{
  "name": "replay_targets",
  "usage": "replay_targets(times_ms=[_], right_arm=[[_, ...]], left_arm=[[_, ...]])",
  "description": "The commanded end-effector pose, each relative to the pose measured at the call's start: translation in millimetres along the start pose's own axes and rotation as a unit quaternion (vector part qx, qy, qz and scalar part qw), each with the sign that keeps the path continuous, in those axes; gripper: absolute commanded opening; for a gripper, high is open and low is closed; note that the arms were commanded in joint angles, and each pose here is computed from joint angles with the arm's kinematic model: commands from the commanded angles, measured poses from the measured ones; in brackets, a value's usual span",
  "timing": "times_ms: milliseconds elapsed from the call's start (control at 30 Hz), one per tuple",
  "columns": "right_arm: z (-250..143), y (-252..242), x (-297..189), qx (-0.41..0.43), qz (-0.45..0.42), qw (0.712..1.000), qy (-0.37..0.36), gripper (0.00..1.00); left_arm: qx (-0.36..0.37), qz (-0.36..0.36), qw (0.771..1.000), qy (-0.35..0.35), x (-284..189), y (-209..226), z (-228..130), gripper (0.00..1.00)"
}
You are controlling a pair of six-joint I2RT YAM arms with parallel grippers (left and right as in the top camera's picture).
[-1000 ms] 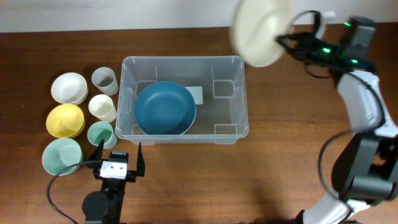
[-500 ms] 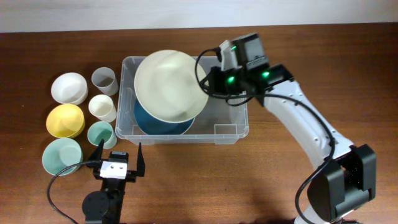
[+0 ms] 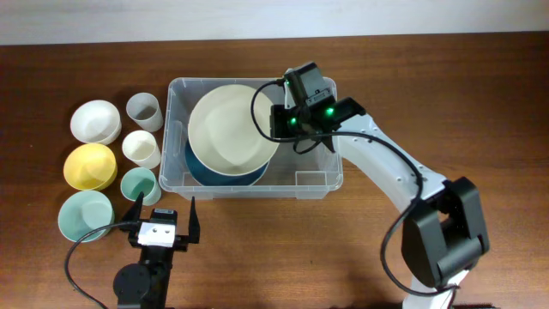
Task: Pack container
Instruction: 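Carry the cream plate into the bin and lower it on top, then press the cream plate flat onto the stack and open the right gripper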
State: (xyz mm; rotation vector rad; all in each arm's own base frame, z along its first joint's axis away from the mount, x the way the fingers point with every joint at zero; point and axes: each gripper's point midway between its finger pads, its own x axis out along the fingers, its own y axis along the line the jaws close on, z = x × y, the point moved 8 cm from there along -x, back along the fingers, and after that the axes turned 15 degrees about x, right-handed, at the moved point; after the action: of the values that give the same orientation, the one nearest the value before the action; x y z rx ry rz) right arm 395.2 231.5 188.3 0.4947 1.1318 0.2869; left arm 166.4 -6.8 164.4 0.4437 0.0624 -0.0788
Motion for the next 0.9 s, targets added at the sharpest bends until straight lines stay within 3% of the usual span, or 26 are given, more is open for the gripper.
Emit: replay_targets(times_ms=[0, 867], right_arm=[[-2.6, 4.9, 3.8, 0.007, 0.02, 1.0, 0.013, 0.04], [-24.4, -6.6, 32.6, 0.051, 0.026, 0.993, 0.1, 0.04]], left_arm=[[0.006, -0.001, 1.0, 0.0, 0.0, -0.5, -1.4, 0.99], [0.006, -0.001, 1.0, 0.0, 0.0, -0.5, -1.4, 1.0]])
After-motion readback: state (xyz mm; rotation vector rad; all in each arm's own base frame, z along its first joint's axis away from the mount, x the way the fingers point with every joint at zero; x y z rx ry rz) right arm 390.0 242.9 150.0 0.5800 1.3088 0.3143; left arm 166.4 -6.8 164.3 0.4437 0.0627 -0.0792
